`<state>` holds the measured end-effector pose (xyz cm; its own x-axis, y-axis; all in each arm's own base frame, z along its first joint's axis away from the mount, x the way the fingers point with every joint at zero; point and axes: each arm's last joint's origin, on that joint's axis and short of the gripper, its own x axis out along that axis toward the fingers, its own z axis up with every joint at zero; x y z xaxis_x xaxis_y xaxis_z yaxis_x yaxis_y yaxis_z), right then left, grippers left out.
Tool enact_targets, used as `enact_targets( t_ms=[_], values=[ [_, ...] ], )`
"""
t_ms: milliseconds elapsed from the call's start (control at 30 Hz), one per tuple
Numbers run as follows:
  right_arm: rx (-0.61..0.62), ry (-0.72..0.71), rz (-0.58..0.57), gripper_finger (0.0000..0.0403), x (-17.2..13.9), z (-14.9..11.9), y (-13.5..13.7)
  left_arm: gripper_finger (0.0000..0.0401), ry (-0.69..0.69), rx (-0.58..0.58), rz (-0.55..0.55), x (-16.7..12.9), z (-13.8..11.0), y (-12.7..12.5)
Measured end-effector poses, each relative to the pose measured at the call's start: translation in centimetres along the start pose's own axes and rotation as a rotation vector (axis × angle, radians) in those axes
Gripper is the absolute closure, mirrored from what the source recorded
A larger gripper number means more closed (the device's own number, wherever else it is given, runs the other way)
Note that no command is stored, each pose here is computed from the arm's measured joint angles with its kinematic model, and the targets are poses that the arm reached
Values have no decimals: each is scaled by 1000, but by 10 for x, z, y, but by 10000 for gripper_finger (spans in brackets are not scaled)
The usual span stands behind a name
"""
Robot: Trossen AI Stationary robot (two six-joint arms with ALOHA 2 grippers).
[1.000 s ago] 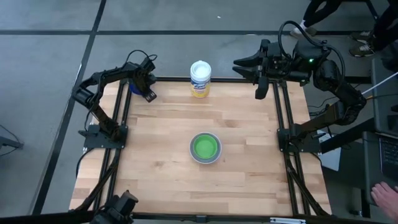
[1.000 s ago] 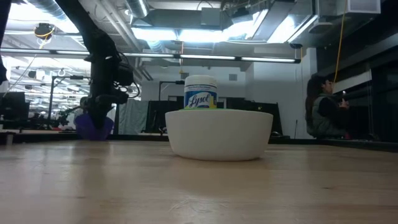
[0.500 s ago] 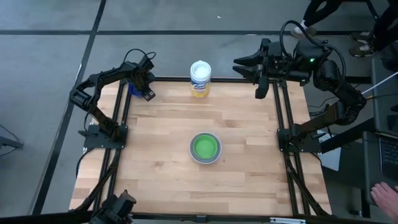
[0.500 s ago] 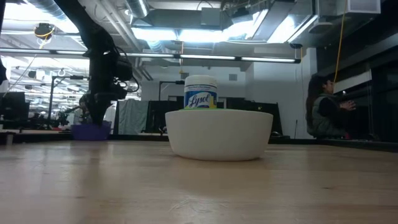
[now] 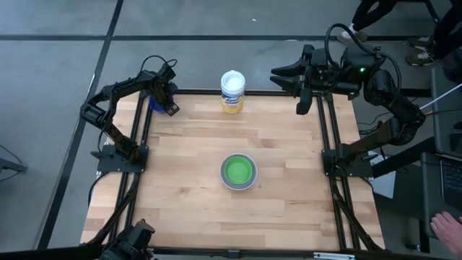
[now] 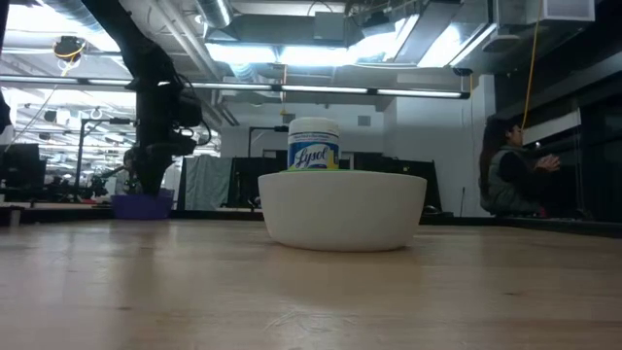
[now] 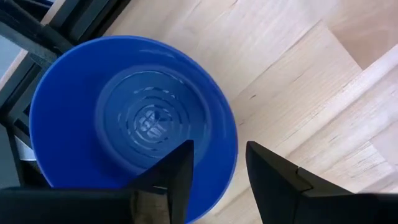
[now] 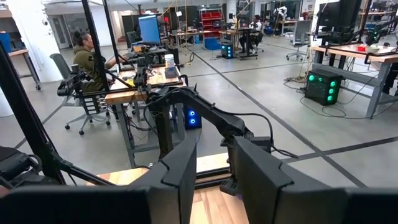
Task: Nest bowls inside each other
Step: Stack the dark blue bowl on top of the green bowl
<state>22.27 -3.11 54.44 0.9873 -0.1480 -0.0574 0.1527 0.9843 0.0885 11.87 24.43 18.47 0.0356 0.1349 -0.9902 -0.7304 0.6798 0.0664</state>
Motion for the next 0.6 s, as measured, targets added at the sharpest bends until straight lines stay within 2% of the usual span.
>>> enact_targets(
  t_ms=[467, 600],
  values=[
    [0, -22, 3, 279, 0, 2, 0, 258, -3, 6, -49, 1, 0, -1],
    [0, -22, 3, 288, 0, 2, 0, 288, 16, 20, -49, 2, -1, -2]
  ],
)
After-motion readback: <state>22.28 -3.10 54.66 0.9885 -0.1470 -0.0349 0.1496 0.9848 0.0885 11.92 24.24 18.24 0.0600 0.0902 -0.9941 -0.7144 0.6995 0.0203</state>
